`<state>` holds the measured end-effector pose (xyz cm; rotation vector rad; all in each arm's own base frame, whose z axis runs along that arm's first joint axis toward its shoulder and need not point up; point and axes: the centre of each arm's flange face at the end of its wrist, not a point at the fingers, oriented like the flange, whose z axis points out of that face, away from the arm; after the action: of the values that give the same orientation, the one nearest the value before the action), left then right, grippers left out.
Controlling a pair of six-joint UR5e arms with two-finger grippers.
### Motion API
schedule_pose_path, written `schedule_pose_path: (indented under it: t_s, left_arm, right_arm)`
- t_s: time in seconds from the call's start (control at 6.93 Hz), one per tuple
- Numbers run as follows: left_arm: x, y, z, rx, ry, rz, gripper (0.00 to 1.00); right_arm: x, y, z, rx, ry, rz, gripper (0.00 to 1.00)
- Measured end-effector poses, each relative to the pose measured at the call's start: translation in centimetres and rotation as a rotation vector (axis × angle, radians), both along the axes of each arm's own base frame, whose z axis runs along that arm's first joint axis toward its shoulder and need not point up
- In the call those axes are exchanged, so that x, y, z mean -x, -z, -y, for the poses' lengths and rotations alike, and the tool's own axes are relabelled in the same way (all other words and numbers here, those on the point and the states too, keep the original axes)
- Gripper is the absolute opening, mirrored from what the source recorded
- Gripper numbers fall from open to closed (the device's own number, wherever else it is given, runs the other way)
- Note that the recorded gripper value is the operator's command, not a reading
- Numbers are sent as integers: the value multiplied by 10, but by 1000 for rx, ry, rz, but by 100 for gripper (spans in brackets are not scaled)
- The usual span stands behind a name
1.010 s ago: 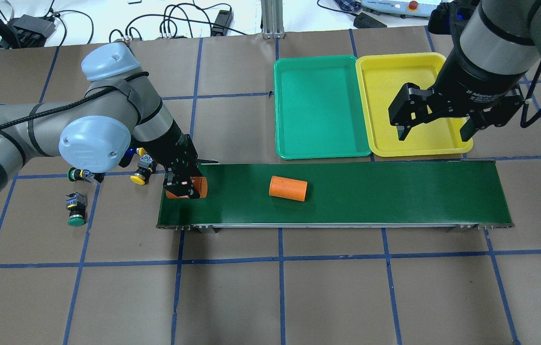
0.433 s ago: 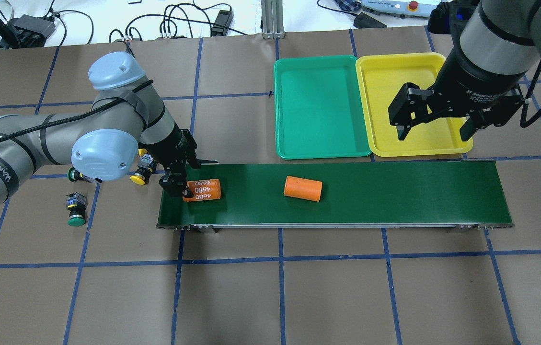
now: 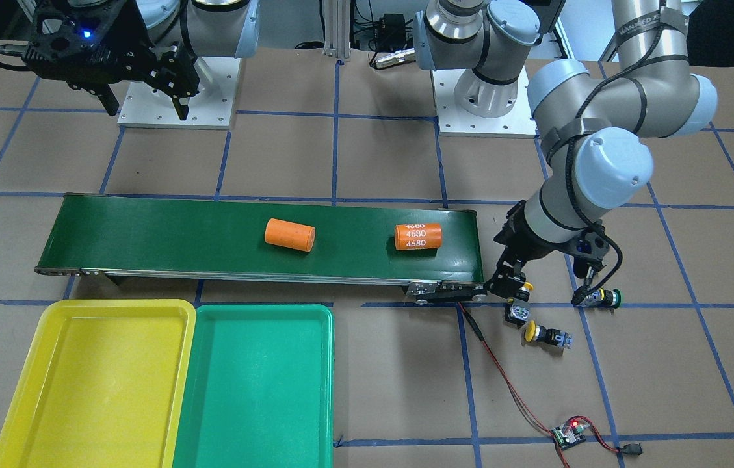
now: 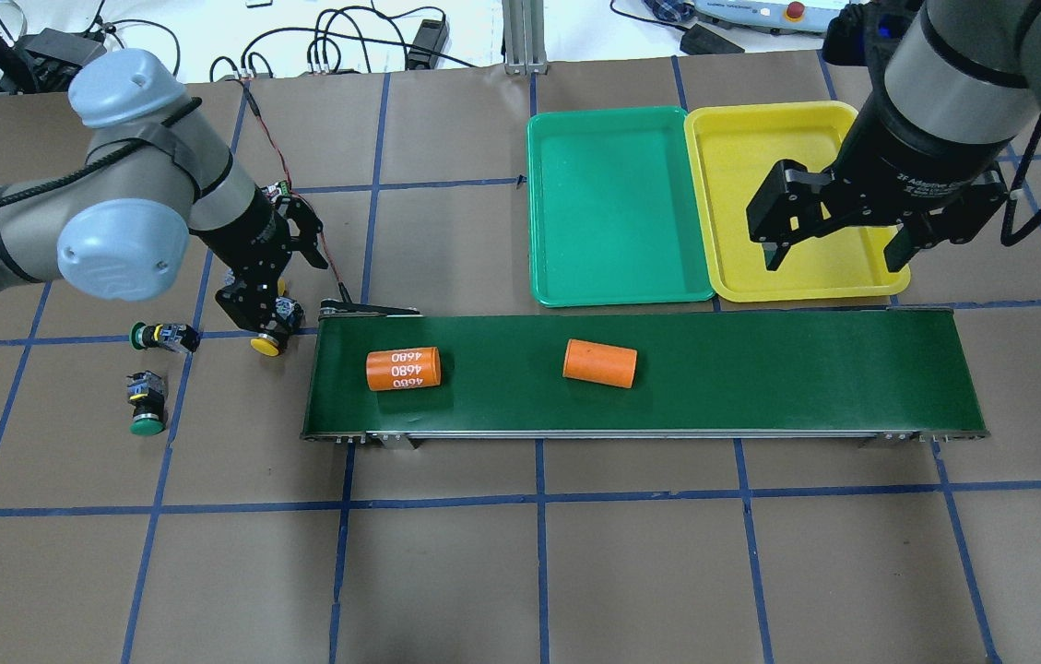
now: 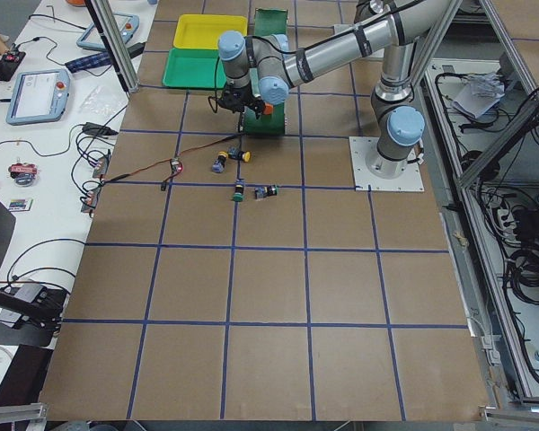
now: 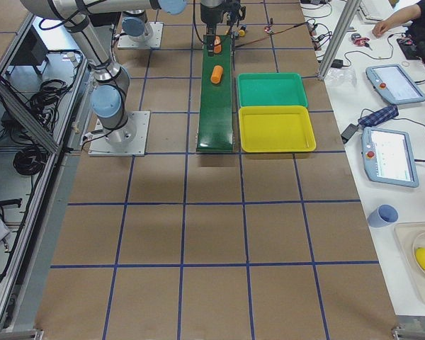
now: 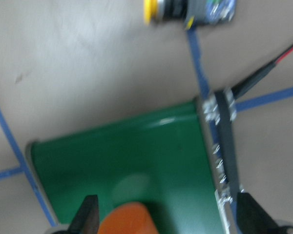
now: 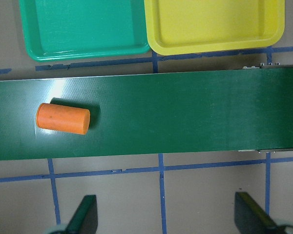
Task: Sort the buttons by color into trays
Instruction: 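Grasp a yellow-capped button from the pile with the left gripper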
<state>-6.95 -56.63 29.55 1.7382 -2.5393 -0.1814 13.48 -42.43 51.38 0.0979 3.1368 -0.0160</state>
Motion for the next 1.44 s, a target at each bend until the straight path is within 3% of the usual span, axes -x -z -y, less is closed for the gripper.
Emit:
schedule_pose_path:
  t_s: [0.14,0.43,0.87,1.3,1.44]
  left_arm:
    - [-22,-7,32,34,54,26,100]
    - [-79,17,78,20,121,87,100]
    - [-117,79,92,-3,159,84,99]
    - [-116,110,87,-36,184,60,45]
    - [-114,120,83,-53,191,49,20]
  right_arm:
    - [0,0,0,-1,0,-1,100]
    - [0,1,0,-4,0,-2,100]
    - [0,1,0,-6,-2,-3,100]
    - [0,1,0,-5,-1,-2,100]
    - [0,1,0,-5,-2,-3,100]
